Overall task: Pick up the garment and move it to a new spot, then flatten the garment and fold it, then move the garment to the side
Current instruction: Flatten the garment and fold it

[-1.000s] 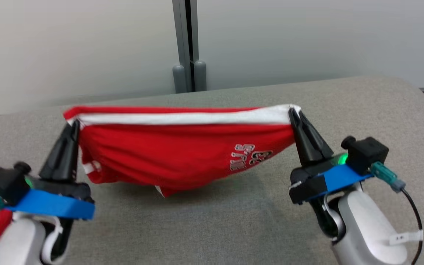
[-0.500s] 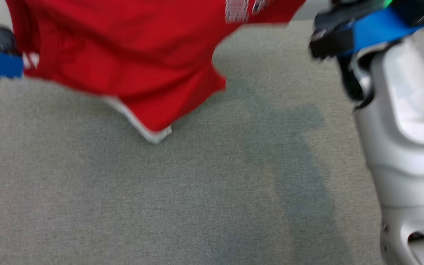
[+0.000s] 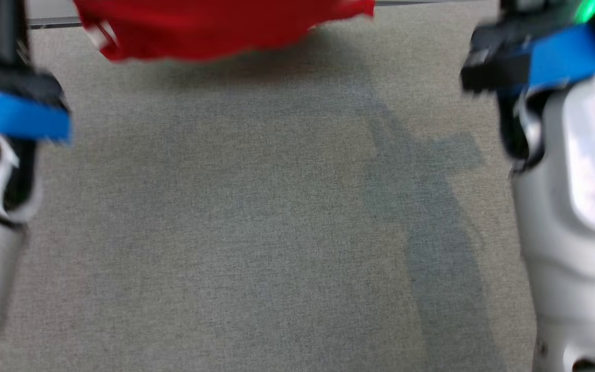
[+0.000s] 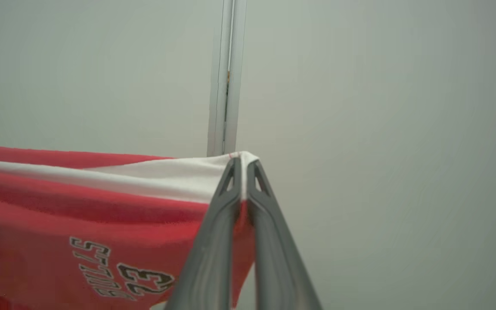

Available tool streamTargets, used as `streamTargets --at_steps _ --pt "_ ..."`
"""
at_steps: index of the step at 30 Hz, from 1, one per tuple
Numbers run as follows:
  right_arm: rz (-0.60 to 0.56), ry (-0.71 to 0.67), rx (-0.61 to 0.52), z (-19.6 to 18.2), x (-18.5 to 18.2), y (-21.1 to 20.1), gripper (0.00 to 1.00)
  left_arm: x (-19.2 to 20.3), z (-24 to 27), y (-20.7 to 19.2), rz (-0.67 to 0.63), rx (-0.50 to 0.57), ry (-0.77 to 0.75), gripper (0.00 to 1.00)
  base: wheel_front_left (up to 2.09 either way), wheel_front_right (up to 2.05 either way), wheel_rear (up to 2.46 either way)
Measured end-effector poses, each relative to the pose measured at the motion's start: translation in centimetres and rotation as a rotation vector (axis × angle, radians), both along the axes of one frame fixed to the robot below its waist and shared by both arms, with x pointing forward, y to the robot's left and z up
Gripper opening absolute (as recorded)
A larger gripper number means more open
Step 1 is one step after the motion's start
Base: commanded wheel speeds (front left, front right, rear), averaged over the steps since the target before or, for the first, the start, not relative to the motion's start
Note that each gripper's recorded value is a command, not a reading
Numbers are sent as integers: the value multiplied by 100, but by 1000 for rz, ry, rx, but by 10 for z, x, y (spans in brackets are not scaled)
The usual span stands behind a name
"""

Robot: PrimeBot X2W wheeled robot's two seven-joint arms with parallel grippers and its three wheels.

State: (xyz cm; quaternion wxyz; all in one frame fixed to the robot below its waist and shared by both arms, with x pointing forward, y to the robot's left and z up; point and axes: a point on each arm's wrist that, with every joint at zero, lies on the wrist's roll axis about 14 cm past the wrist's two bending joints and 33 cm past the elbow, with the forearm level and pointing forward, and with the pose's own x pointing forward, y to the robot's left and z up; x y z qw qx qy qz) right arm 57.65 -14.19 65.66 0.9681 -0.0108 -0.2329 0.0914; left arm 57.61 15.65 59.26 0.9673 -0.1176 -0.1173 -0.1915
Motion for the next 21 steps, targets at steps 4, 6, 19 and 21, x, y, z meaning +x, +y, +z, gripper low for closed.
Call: streamTargets --at_steps 4,6,19,21 --pt "26 154 35 -65 -29 4 0 -37 -88 -3 6 -9 239 0 0 0 0" --pt "35 243 45 -99 -51 6 0 -65 -127 -6 3 -3 350 0 0 0 0" --pt "12 523 196 -186 -188 0 0 -200 -202 -9 91 -104 632 0 0 0 0" --pt "9 534 199 -189 -201 0 0 -211 -201 -9 101 -108 630 0 0 0 0"
